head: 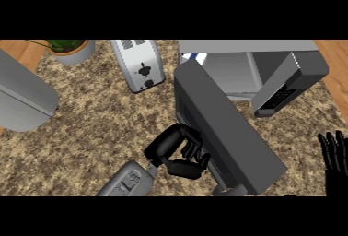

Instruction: Pick up the milk, place it into the microwave and close the microwave

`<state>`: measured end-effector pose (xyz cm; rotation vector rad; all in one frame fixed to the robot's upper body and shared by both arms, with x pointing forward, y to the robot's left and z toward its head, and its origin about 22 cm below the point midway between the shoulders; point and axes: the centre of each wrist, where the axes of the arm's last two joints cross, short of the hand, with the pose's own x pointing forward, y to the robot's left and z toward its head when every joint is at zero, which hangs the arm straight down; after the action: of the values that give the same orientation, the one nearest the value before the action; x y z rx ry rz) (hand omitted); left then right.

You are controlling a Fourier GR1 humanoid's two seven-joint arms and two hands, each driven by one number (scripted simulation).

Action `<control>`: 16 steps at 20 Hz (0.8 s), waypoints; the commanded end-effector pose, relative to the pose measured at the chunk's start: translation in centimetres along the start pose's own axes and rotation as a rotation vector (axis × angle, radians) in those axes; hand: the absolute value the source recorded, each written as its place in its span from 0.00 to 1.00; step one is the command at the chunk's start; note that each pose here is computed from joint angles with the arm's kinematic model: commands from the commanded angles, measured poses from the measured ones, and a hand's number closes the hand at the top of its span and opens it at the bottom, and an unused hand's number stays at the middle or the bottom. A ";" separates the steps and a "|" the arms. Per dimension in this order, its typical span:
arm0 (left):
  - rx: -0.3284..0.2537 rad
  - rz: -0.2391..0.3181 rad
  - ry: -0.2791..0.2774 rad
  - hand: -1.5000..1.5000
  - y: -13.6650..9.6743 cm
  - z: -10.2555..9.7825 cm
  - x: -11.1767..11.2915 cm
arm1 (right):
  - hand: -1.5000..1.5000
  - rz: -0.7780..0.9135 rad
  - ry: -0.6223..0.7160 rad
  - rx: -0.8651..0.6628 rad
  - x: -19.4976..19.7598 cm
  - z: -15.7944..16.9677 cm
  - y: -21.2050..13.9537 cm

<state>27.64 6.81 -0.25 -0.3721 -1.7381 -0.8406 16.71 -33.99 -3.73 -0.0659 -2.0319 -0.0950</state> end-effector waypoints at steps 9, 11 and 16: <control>-0.123 -0.023 0.188 0.00 -5.3 -2.9 -1.1 | 0.00 -0.108 -0.066 0.165 3.6 -3.7 1.2; -0.067 0.019 0.165 0.00 -5.4 -2.8 -1.2 | 0.00 -0.109 -0.084 0.209 4.9 -4.8 0.9; 0.000 0.096 0.055 1.00 -3.8 -5.2 1.0 | 0.00 -0.176 -0.130 0.299 5.7 -6.9 2.2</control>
<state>27.86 1.32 -1.50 -0.3882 -1.6128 -0.8417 19.57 -33.15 3.28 0.2180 -2.1325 0.0621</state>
